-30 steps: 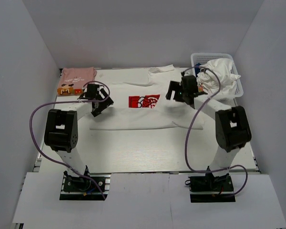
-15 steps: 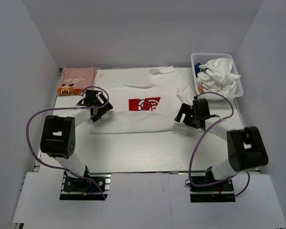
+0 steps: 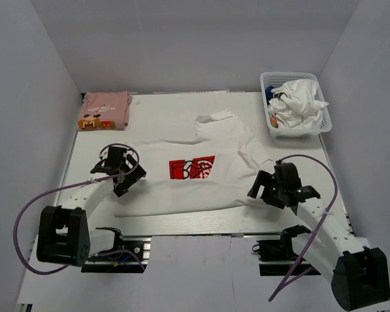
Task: Fold and stack the t-shirts
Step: Fold the flattened tshirt in 1/3 of the way, then grap the side of the flattened tshirt furthest away from the robot with both arms, then fold the other side of the tshirt into a rectangle
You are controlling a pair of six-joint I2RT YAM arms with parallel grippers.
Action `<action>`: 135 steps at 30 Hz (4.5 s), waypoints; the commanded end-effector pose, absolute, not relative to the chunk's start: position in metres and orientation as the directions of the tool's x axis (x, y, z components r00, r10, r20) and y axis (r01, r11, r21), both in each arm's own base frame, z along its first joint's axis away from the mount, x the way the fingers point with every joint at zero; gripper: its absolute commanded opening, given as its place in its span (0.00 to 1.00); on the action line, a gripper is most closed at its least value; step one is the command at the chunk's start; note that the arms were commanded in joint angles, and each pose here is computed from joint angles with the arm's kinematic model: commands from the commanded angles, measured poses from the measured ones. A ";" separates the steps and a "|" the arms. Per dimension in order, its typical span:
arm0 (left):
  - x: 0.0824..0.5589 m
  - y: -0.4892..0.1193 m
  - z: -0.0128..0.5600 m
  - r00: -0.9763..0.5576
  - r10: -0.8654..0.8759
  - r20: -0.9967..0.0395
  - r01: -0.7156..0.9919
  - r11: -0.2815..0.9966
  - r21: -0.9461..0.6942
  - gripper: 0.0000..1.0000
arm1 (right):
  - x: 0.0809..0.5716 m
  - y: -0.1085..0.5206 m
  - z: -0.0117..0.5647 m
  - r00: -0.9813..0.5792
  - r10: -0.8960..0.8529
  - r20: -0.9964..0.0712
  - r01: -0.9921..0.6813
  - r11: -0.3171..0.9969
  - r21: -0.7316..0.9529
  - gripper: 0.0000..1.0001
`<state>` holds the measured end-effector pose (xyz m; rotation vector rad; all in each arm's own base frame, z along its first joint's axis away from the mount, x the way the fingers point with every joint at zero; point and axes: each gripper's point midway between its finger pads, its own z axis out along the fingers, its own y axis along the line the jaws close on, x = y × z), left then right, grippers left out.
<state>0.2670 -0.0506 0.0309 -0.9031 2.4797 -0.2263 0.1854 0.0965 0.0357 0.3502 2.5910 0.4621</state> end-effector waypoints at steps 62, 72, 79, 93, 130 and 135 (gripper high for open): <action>0.461 0.036 0.012 -0.550 -0.693 -0.467 -0.742 0.662 -0.108 0.00 | 0.614 0.223 0.048 -0.679 0.090 -0.728 -0.187 0.939 0.290 0.62; 0.460 0.039 0.020 -0.540 -0.688 -0.484 -0.747 0.657 -0.102 0.00 | 0.613 0.217 0.045 -0.689 0.098 -0.718 -0.172 0.941 0.293 0.50; 0.460 0.041 0.032 -0.523 -0.686 -0.506 -0.746 0.655 -0.117 0.00 | 0.611 0.208 0.047 -0.684 0.065 -0.726 -0.168 0.955 0.243 0.39; 0.459 0.040 0.055 -0.520 -0.655 -0.548 -0.721 0.680 -0.129 0.00 | 0.602 0.201 0.080 -0.655 0.026 -0.755 -0.193 0.960 0.201 0.00; 0.327 0.049 0.100 -0.313 -0.718 -0.622 -0.814 0.540 -0.214 0.00 | 0.298 0.068 0.204 -0.596 0.265 -0.758 0.171 0.964 0.202 0.00; 0.316 0.050 0.095 -0.333 -0.715 -0.615 -0.824 0.537 -0.179 0.00 | 0.267 0.062 0.195 -0.626 0.328 -0.708 0.230 0.945 0.234 0.00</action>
